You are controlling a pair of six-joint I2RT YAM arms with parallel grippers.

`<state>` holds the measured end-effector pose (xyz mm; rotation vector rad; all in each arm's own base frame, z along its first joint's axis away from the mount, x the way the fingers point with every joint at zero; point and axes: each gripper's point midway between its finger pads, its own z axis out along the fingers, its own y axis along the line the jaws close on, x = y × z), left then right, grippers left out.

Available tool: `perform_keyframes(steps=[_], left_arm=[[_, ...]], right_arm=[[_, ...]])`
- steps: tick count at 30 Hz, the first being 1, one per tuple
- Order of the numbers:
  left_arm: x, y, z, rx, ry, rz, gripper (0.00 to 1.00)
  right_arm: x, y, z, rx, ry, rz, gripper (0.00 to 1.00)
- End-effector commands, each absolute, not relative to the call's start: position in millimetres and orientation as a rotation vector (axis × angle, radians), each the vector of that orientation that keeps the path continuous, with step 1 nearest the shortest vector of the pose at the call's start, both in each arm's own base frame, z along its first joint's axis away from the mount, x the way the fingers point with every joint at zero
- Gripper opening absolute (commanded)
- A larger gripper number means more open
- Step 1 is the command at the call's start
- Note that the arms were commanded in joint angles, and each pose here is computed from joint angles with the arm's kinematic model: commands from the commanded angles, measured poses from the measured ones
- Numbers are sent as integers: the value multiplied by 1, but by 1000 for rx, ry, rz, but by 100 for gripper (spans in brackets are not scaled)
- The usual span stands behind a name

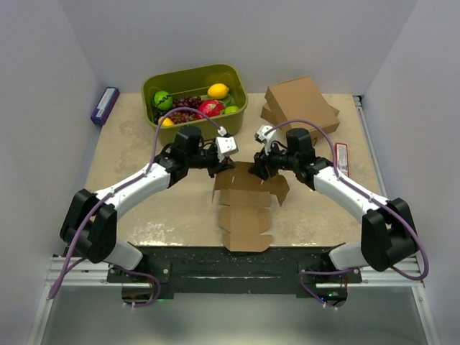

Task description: Fold the paper box

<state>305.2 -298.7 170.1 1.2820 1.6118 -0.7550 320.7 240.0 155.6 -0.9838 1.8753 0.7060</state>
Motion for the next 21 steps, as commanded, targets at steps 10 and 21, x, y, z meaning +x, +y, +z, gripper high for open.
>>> perform_keyframes(steps=[10, 21], left_arm=[[341, -297, 204, 1112, 1612, -681, 64], [311, -296, 228, 792, 1650, -829, 61]], right_arm=[[327, 241, 174, -956, 1875, 688, 6], [328, 235, 171, -934, 1911, 660, 0]])
